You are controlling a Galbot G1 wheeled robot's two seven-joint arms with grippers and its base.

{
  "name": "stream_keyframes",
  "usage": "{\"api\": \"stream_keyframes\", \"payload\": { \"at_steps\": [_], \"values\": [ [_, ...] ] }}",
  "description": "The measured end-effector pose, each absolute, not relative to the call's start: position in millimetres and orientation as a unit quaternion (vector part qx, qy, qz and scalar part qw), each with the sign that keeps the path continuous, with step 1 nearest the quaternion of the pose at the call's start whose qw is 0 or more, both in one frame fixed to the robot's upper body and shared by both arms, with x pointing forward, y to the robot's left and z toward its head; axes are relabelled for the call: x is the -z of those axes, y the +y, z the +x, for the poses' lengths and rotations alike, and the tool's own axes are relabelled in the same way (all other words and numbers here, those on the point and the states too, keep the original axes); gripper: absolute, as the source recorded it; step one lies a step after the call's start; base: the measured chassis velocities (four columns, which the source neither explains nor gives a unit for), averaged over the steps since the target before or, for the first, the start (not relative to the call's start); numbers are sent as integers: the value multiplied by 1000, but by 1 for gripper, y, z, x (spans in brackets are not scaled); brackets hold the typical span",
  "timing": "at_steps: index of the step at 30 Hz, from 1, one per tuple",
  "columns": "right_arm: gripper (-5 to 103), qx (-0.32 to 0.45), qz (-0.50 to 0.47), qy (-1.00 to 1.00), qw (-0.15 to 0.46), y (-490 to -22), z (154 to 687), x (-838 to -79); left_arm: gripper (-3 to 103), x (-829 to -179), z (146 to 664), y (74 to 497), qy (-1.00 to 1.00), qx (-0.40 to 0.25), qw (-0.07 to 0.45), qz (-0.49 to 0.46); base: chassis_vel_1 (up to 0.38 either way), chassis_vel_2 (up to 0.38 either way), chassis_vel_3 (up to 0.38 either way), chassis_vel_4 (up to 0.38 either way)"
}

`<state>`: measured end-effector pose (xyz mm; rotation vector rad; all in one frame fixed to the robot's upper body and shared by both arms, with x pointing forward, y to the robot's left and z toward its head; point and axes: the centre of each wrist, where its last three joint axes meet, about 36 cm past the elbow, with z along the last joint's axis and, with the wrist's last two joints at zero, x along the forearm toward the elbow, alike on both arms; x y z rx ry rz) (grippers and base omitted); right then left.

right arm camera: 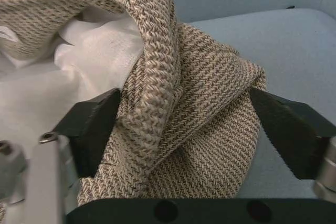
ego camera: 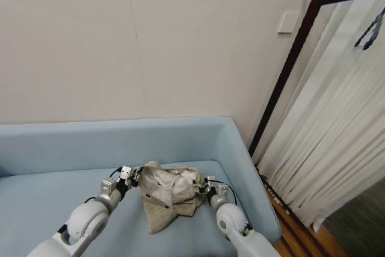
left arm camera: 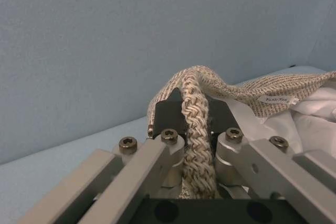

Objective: Pick up the clothes from the sofa and hang them on the clothes hanger.

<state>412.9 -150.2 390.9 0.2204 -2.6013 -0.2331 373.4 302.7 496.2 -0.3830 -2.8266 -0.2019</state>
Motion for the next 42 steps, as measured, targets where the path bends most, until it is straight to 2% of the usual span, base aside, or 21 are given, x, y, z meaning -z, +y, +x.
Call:
{"api": "stream_keyframes", "payload": {
  "at_steps": [1, 4, 7, 10, 12, 13, 15, 16, 19, 21, 23, 31, 40, 41, 42],
  "values": [
    [72, 87, 80, -959, 258, -149, 414, -389, 6, -498, 372, 302, -979, 70, 138, -134, 0, 0, 0, 0],
    [67, 88, 81, -958, 259, -147, 416, -386, 6, -501, 369, 301, -979, 70, 135, -136, 0, 0, 0, 0],
    [51, 88, 86, -958, 257, -143, 417, -387, 6, -504, 365, 298, -979, 69, 130, -141, 0, 0, 0, 0],
    [45, 88, 88, -959, 256, -142, 417, -387, 6, -505, 364, 297, -979, 68, 128, -142, 0, 0, 0, 0],
    [34, 87, 88, -959, 253, -142, 416, -388, 6, -505, 364, 297, -979, 68, 127, -143, 0, 0, 0, 0],
    [34, 87, 88, -960, 252, -142, 416, -389, 6, -505, 364, 297, -979, 67, 127, -143, 0, 0, 0, 0],
    [24, 86, 88, -961, 247, -143, 415, -391, 6, -505, 364, 297, -980, 67, 125, -143, 0, 0, 0, 0],
    [24, 86, 88, -961, 247, -143, 415, -391, 6, -505, 364, 297, -980, 67, 125, -143, 0, 0, 0, 0],
    [7, 84, 87, -964, 237, -145, 413, -398, 6, -503, 365, 297, -980, 65, 123, -141, 0, 0, 0, 0],
    [7, 83, 87, -965, 232, -146, 413, -401, 6, -502, 366, 298, -981, 64, 121, -140, 0, 0, 0, 0],
    [2, 81, 87, -967, 224, -149, 411, -408, 6, -502, 368, 298, -981, 63, 117, -139, 0, 0, 0, 0],
    [2, 75, 97, -977, 174, -168, 404, -454, 6, -514, 370, 298, -987, 59, 66, -131, 0, 0, 0, 0],
    [2, 25, 168, -984, 53, -221, 387, -568, 6, -618, 344, 301, -981, 99, -59, -158, 0, 0, 0, 0],
    [2, 25, 168, -984, 53, -221, 387, -568, 6, -618, 344, 301, -981, 99, -59, -158, 0, 0, 0, 0],
    [2, 22, 186, -982, 26, -227, 384, -598, 6, -638, 337, 302, -978, 102, -79, -167, 0, 0, 0, 0]
  ]
}}
